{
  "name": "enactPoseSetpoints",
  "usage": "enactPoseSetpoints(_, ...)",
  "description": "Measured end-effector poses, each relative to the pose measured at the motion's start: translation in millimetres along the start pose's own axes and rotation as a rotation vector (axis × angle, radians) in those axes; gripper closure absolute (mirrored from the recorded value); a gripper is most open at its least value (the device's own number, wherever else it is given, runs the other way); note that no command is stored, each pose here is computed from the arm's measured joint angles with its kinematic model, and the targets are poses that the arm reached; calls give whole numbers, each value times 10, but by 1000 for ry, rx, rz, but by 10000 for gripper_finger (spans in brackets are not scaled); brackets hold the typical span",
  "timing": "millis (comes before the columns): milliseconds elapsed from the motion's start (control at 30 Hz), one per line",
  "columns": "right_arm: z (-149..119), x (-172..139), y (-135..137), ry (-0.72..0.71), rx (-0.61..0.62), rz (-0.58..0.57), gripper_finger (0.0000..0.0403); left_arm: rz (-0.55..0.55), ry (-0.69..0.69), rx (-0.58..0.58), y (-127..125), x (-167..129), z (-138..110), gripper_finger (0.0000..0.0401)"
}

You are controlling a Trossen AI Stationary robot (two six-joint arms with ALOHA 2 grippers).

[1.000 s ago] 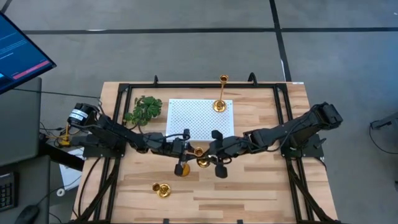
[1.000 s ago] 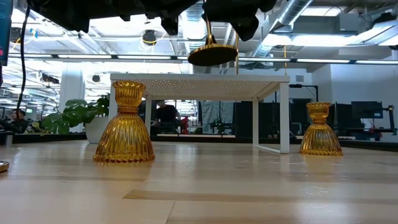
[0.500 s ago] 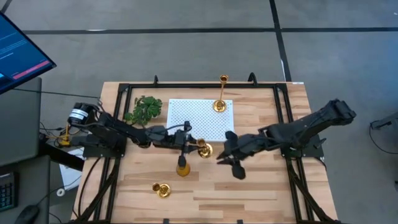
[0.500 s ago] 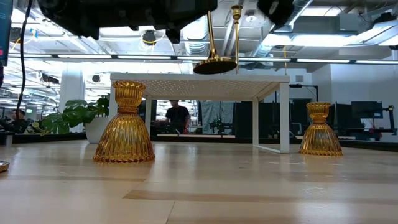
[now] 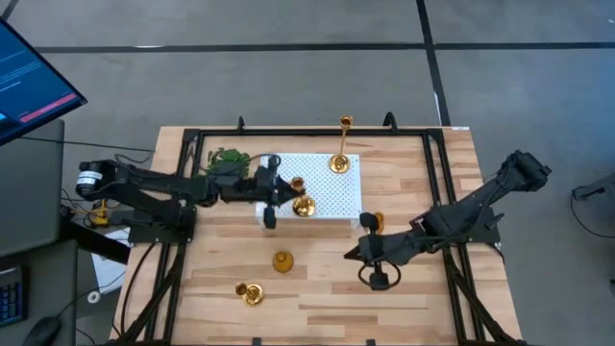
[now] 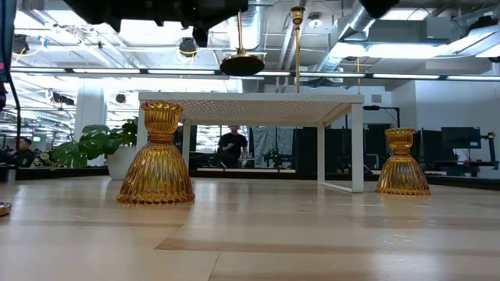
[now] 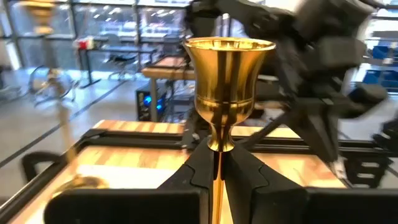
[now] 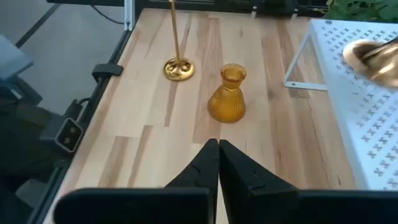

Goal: Pick & Place candle stick holders
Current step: Align the top gold candle holder on the shelf with the gold candle holder

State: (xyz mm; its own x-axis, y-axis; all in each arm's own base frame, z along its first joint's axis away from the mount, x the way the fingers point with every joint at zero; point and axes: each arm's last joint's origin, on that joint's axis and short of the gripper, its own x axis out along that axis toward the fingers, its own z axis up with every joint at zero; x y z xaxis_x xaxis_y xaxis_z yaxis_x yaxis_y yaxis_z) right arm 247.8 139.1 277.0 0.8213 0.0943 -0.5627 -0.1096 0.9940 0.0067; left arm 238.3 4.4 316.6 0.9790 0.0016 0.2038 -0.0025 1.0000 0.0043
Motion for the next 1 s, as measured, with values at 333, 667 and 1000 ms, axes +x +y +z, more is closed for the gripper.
enactPoseSetpoints(333, -441, 206, -48, -116, 45, 22, 401, 111, 62, 18, 419, 153, 161, 382)
enactPoseSetpoints(667, -753, 270, -94, -241, 92, 58, 402, 232, 119, 2, 781, 229, -21, 381)
enactPoseSetpoints(1000, -808, 275, -108, -256, 98, 58, 402, 260, 100, 12, 911, 319, -147, 380)
